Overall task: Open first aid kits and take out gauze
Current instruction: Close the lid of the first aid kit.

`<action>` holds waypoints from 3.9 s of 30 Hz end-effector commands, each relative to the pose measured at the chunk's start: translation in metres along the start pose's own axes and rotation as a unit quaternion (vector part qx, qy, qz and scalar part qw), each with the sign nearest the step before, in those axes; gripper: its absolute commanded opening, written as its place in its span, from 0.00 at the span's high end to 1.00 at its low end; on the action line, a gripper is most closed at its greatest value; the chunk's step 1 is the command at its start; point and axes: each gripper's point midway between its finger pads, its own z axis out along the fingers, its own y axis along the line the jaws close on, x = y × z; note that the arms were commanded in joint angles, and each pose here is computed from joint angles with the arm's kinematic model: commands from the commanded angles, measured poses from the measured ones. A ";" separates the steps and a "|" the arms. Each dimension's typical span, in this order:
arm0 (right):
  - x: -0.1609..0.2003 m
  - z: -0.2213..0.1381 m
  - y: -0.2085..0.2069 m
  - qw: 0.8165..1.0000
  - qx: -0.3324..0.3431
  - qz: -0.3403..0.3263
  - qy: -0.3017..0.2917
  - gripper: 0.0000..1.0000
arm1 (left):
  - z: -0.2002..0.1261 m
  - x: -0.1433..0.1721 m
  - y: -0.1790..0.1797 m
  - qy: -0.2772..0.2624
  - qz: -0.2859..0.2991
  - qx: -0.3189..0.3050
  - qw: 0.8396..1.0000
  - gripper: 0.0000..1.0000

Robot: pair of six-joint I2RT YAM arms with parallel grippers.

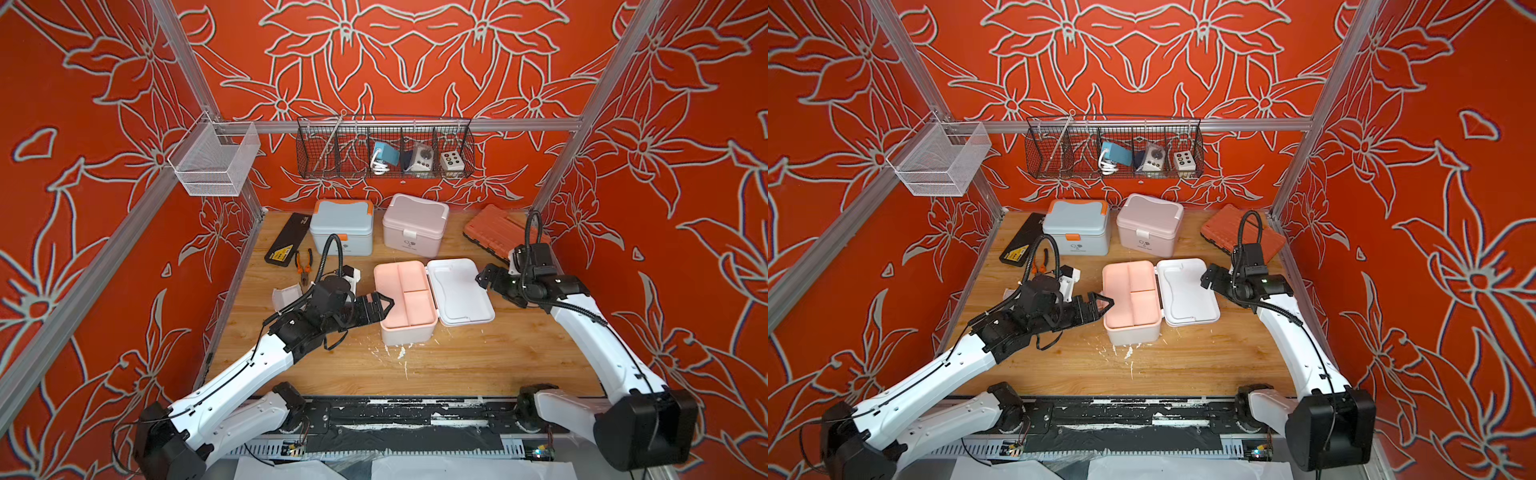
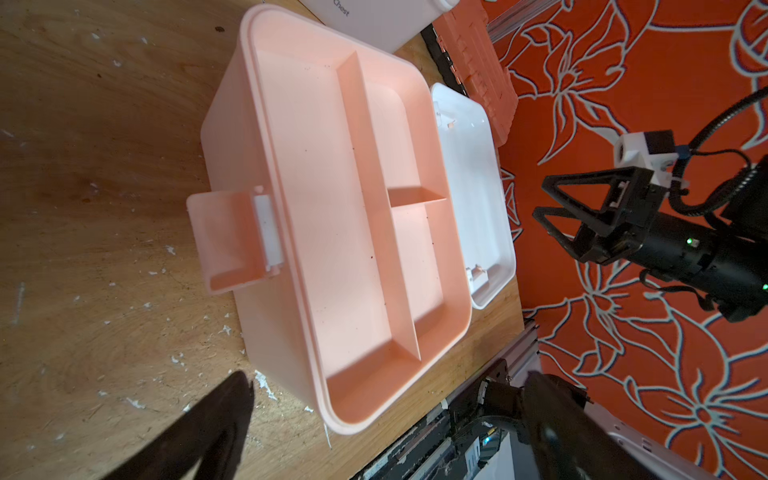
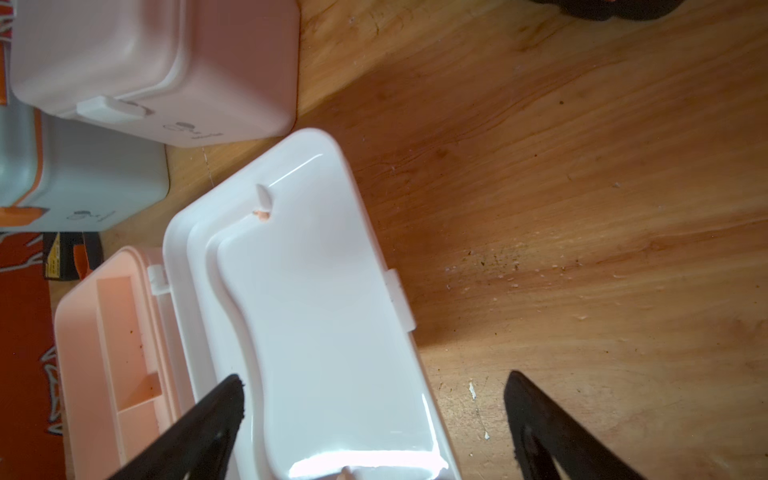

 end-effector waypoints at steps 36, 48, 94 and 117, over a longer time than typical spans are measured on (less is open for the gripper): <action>0.045 0.045 0.024 0.977 -0.184 0.002 0.108 0.12 | 0.001 0.002 0.013 -0.044 0.092 0.064 0.993 0.02; 0.060 0.047 0.026 0.969 -0.211 0.011 0.130 0.11 | 0.001 0.020 0.016 -0.003 0.060 0.078 0.995 0.02; 0.114 -0.114 0.235 0.857 -0.451 -0.215 0.125 0.13 | -0.001 0.025 0.014 -0.019 0.063 0.106 0.992 0.02; 0.136 -0.105 0.240 0.850 -0.424 -0.275 0.151 0.02 | -0.047 -0.016 0.032 -0.136 0.082 -0.003 0.987 0.02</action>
